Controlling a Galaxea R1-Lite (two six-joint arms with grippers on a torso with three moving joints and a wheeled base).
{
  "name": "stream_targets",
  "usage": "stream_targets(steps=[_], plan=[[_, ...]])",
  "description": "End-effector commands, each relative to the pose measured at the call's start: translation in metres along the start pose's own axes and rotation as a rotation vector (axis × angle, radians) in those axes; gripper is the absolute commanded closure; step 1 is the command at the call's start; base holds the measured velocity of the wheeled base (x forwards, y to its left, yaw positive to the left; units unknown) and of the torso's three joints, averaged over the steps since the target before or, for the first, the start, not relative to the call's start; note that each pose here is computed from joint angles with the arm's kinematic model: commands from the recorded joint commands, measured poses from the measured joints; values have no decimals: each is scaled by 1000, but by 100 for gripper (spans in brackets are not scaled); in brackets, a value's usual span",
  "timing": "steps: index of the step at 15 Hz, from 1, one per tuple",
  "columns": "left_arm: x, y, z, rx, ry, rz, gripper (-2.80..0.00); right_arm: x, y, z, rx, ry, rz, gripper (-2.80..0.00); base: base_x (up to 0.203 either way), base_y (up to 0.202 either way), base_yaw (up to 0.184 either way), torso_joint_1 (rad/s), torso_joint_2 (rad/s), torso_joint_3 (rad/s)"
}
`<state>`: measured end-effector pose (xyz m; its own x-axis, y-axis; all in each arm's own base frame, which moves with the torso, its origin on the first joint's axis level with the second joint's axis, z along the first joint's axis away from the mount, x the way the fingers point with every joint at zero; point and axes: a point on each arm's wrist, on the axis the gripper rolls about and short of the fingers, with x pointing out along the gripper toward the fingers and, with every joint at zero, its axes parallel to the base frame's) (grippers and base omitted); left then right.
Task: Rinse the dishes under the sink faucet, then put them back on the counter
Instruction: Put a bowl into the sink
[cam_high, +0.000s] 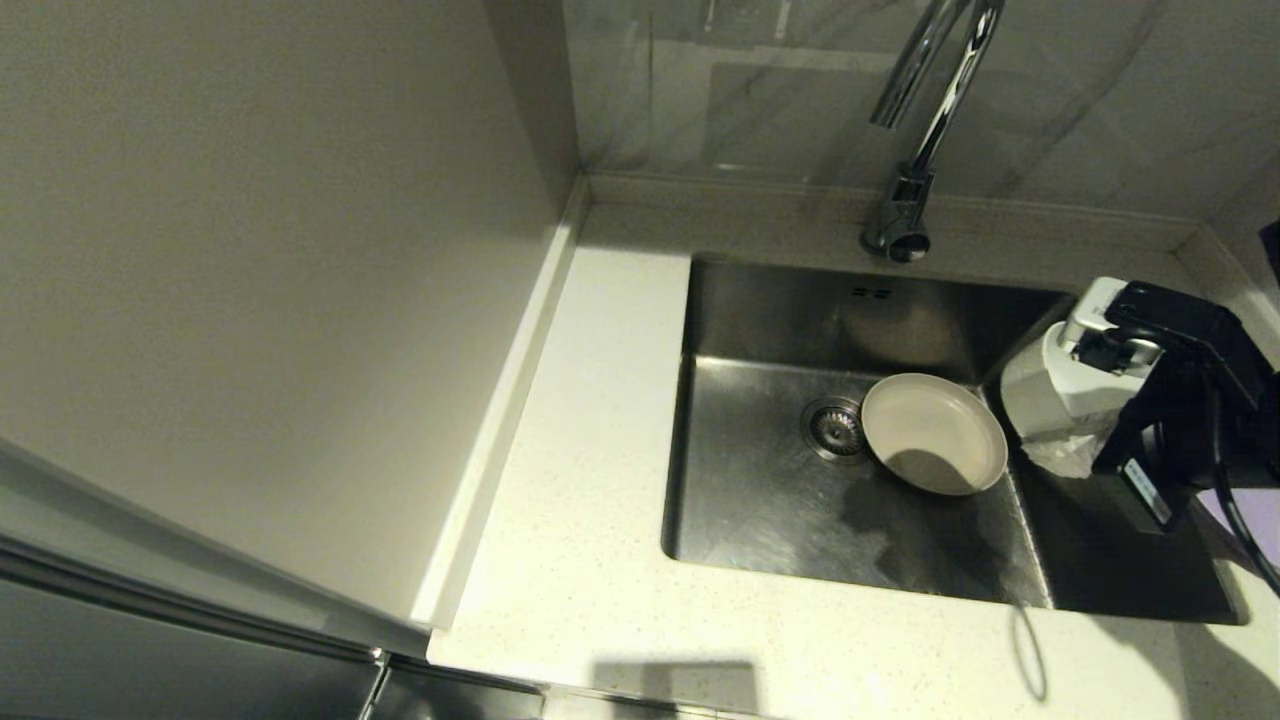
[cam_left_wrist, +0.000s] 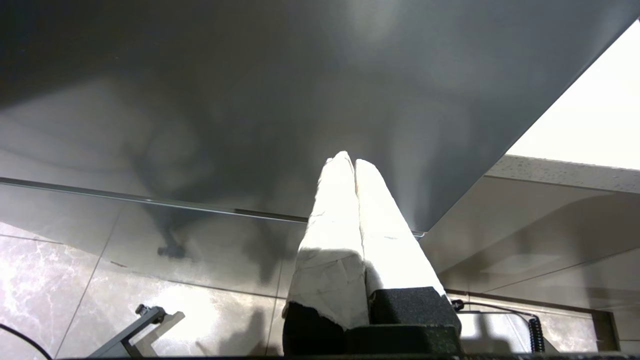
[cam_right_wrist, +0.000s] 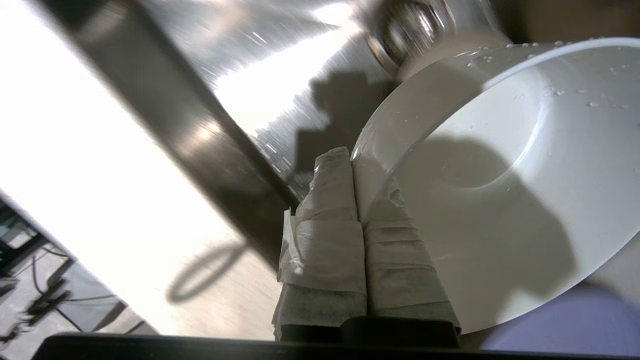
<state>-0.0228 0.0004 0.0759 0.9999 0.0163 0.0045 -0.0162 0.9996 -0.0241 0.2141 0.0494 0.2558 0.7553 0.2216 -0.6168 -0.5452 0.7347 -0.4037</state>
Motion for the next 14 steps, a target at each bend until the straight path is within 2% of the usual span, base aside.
stream_targets(steps=[1, 4, 7, 12, 14], plan=[[0, 0, 0, -1, -2, 1, 0, 1, 24, 18, -62, -57, 86, 0, 0, 0, 0, 0, 0, 0], [0, 0, 0, -1, -2, 1, 0, 9, 57, 36, -108, -80, 193, 0, 0, 0, 0, 0, 0, 0], [0, 0, 0, -1, -2, 1, 0, 17, 71, 37, -146, -2, 262, 0, 0, 0, 0, 0, 0, 0], [0, 0, 0, -1, -2, 1, 0, 30, 73, 39, -154, 55, 216, 0, 0, 0, 0, 0, 0, 0], [0, 0, 0, -1, -2, 1, 0, 50, 76, 44, -157, 59, 199, 0, 0, 0, 0, 0, 0, 0]])
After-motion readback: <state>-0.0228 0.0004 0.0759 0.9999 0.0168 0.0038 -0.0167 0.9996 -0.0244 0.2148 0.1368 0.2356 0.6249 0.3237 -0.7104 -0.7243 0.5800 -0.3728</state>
